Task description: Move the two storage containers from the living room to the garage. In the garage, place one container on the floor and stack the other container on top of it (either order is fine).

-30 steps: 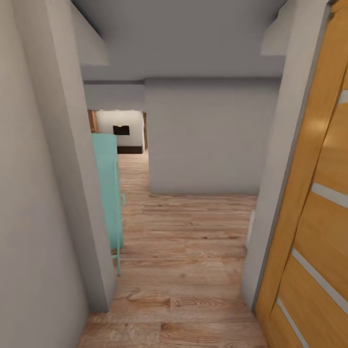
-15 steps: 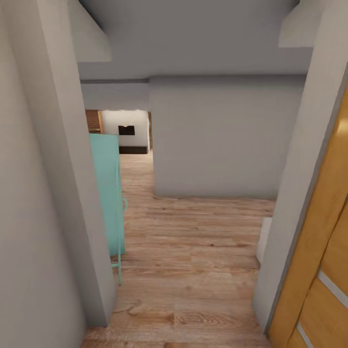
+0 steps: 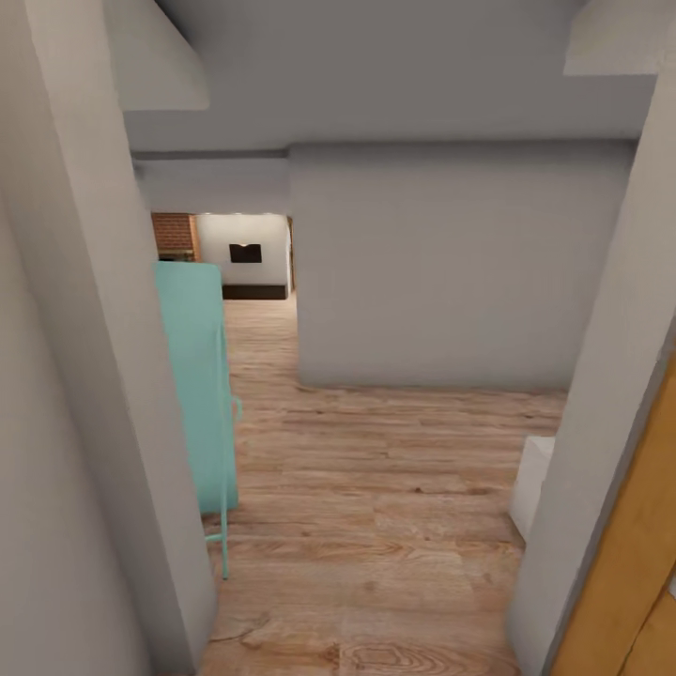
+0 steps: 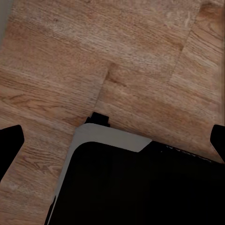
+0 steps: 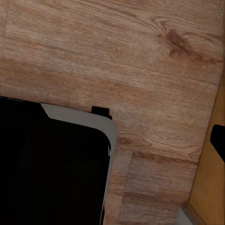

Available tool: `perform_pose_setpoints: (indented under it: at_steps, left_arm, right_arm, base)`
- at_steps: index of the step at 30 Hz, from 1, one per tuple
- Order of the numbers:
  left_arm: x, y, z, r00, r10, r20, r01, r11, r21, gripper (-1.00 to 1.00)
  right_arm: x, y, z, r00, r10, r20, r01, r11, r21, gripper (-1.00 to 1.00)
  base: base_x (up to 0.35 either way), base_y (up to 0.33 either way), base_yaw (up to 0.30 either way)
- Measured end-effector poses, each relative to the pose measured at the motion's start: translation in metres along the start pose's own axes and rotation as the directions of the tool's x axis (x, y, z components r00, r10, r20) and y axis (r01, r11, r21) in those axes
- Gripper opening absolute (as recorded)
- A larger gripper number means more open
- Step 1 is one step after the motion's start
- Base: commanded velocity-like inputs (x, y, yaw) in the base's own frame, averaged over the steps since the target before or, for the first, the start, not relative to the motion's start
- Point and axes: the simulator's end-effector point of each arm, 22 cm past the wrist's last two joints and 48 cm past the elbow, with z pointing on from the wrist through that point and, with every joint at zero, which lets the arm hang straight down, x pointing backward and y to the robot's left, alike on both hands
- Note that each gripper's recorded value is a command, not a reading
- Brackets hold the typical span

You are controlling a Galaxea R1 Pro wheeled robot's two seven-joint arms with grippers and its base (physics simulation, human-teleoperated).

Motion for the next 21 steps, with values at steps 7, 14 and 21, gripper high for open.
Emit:
perform_pose_setpoints:
  at_steps: [7, 14, 21]
  left_arm:
    - [0.0, -0.0001, 0.0, 1.0, 0.0, 0.0, 0.0, 1.0, 0.0, 1.0]
    - [-0.0002, -0.0001, 0.0, 1.0, 0.0, 0.001, 0.0, 1.0, 0.0, 1.0]
    - [-0.0003, -0.0001, 0.0, 1.0, -0.001, 0.001, 0.001, 1.0, 0.0, 1.0]
  right_arm:
    - [-0.0003, 0.0004, 0.0, 1.0, 0.003, 0.001, -0.003, 1.0, 0.0, 1.0]
    - [-0.0002, 0.0004, 0.0, 1.0, 0.003, 0.001, -0.003, 1.0, 0.001, 1.0]
    - [0.0007, -0.0004, 0.0, 1.0, -0.003, -0.002, 0.003, 1.0, -0.002, 1.0]
  base:
    - [0.324, 0.0, 0.0]
    - [0.324, 0.0, 0.0]
    - [0.324, 0.0, 0.0]
